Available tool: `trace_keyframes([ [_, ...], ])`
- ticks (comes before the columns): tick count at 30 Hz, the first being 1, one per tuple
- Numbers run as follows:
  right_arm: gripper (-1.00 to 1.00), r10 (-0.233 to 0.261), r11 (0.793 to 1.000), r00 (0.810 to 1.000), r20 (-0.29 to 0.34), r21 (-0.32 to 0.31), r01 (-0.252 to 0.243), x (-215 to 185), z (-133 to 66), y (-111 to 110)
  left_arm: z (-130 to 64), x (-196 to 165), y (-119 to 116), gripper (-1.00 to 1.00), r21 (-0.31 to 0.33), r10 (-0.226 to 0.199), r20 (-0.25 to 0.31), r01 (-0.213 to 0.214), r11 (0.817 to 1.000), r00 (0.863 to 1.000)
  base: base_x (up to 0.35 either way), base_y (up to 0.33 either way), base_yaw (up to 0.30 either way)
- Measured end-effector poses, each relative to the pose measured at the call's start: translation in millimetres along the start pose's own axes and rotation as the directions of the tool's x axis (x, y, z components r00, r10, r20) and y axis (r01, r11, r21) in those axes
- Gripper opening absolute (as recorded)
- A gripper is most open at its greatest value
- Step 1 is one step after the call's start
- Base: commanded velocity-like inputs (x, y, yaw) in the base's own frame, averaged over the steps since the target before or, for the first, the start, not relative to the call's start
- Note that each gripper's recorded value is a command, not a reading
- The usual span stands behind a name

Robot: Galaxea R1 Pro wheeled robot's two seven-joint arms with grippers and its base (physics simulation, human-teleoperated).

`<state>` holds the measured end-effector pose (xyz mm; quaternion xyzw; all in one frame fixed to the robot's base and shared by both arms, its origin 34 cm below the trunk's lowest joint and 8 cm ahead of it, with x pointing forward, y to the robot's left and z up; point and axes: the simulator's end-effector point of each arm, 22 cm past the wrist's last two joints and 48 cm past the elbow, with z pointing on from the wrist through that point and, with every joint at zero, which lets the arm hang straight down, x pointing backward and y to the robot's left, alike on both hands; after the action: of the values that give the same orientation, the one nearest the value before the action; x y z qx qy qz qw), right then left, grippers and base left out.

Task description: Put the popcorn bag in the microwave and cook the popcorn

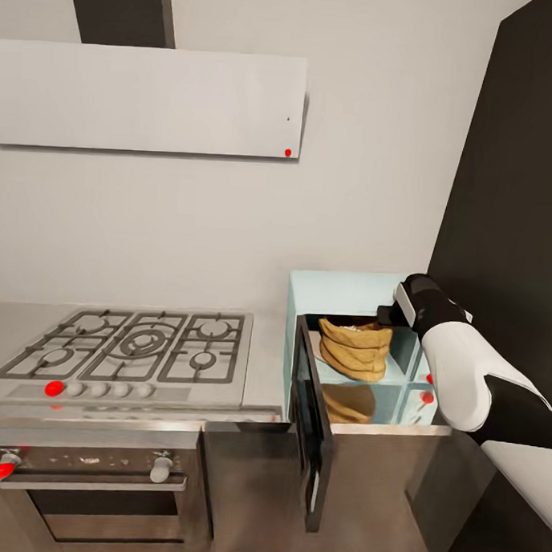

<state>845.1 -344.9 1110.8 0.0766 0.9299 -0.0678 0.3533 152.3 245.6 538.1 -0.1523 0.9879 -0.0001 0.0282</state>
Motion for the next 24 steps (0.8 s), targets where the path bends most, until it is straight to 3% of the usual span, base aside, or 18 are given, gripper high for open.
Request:
trace_keyframes([
  [1,1.0,-0.016,1.0,1.0,-0.001,0.018,0.016,-0.1,-0.8,-3.1,0.0,0.0,0.0,1.0,0.0,0.0,0.0,0.0,1.0,1.0,0.0,0.0,0.0],
  [12,1.0,-0.015,1.0,1.0,0.005,0.019,0.015,-4.1,-4.5,-4.5,0.0,0.0,0.0,1.0,0.0,0.0,0.0,0.0,1.0,1.0,0.0,0.0,0.0],
  [15,1.0,-0.018,1.0,0.999,-0.027,0.019,0.019,2.7,-5.2,-4.3,0.0,0.1,-0.4,1.0,0.001,0.0,0.0,0.0,1.0,1.0,-0.005,0.0,0.0],
  [24,1.0,-0.019,1.0,0.999,-0.04,0.019,0.02,5.2,-4.7,-4.6,0.1,0.2,-1.2,1.0,0.001,-0.002,-0.001,0.002,1.0,1.0,-0.312,0.0,0.0],
])
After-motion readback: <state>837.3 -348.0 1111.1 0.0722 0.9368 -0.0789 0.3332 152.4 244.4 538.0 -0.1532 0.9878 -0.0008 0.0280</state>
